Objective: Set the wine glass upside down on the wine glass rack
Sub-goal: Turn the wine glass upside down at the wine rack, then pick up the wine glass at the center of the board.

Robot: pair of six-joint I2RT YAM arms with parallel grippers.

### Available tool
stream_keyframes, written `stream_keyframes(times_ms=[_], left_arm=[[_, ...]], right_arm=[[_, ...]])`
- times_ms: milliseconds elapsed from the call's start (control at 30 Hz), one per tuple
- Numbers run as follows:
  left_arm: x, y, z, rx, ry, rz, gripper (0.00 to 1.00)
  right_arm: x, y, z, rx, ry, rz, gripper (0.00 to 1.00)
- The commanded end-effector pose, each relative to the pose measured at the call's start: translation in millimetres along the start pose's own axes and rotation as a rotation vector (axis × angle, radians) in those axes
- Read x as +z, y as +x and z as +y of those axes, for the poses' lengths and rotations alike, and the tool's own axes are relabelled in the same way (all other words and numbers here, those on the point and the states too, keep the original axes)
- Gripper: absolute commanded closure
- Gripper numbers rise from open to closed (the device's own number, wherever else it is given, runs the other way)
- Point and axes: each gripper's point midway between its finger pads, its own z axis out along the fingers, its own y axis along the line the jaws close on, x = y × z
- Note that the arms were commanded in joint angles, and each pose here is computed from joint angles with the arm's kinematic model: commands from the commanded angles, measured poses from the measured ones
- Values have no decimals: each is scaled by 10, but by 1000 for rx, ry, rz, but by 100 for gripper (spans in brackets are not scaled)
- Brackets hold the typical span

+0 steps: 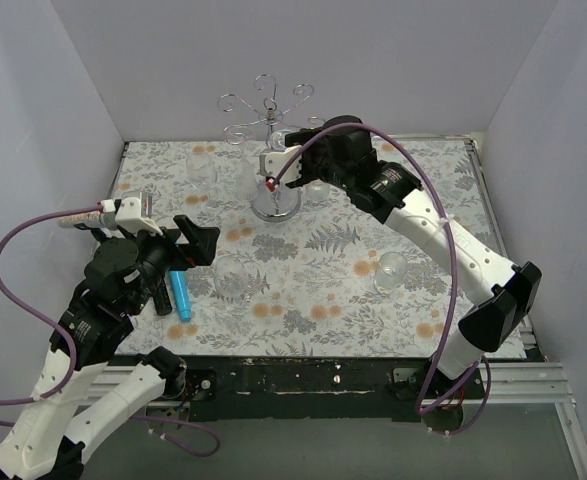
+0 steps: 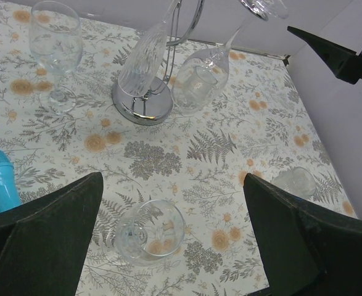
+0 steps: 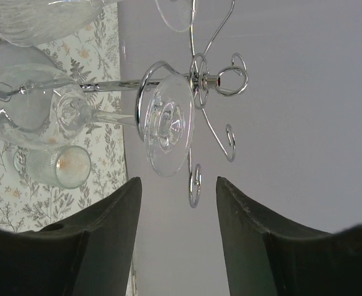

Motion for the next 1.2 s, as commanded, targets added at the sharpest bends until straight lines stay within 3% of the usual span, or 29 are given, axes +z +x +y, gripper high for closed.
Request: stream_keyframes(times_ms=[0,200,1167], left_arm=[[21,33,-11,1,7,9,2],[27,41,-21,2,10,17,2],[-77,194,-252,-37,122,137,2]], right_arm=[[-187,-56,-86,8,22,-24,39],[-274,-58,-80,15,13,-24,32],[-812,68,6,52,-35,-20,30]])
